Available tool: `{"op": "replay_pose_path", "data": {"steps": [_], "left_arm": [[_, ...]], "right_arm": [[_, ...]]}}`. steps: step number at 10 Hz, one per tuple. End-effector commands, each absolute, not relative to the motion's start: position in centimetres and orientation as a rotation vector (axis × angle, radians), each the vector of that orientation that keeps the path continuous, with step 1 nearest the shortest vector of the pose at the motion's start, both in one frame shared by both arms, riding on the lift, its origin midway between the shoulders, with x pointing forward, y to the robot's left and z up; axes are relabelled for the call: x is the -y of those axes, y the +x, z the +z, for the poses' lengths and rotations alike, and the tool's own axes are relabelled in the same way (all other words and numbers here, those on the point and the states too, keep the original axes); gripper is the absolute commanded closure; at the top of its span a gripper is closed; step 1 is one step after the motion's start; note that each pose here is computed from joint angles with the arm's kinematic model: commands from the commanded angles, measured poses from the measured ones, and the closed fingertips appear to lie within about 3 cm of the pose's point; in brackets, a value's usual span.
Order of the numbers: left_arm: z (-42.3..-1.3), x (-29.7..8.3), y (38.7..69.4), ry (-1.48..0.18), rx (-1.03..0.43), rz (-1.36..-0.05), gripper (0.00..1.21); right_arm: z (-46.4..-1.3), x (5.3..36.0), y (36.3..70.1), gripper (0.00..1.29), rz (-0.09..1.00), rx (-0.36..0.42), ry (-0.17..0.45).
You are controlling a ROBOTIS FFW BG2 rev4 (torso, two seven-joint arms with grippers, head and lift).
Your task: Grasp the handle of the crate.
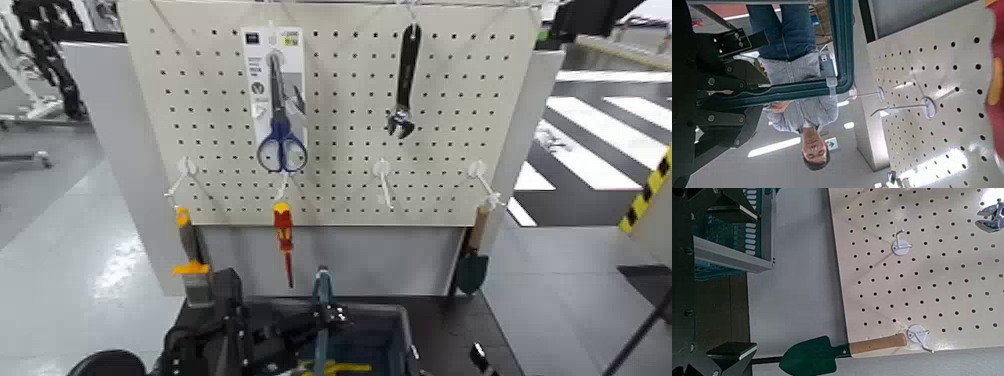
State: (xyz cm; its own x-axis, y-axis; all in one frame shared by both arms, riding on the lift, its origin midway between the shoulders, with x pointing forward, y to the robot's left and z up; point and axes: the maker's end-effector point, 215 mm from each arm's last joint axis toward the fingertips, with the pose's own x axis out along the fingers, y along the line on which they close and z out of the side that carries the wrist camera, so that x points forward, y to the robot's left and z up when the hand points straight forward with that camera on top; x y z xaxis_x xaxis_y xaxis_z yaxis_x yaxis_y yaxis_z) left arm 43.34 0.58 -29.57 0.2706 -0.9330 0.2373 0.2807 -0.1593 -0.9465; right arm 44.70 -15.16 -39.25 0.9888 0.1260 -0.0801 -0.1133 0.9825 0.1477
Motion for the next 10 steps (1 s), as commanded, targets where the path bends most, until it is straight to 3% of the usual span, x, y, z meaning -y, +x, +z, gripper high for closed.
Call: {"op": "replay_pose_path", "data": {"steps": [1, 5, 10], "left_arm": [[-28.5, 0.7, 42.1, -1.322, -0.684, -1.266, 1.19], [-28.0, 3.0, 39.9, -1.429, -0.689, -1.303, 1.19], [-27.4, 2.9, 39.3, -1.478, -0.654, -1.291, 1.19]], "right_arm": [[-39.2, 15.2, 44.7, 0.15, 0.117, -0.086, 0.145], [-38.9, 15.4, 44.7, 0.15, 0.107, -0.074, 0.144], [-38.9, 15.4, 44.6, 0.15, 0.104, -0.07, 0.144]]}}
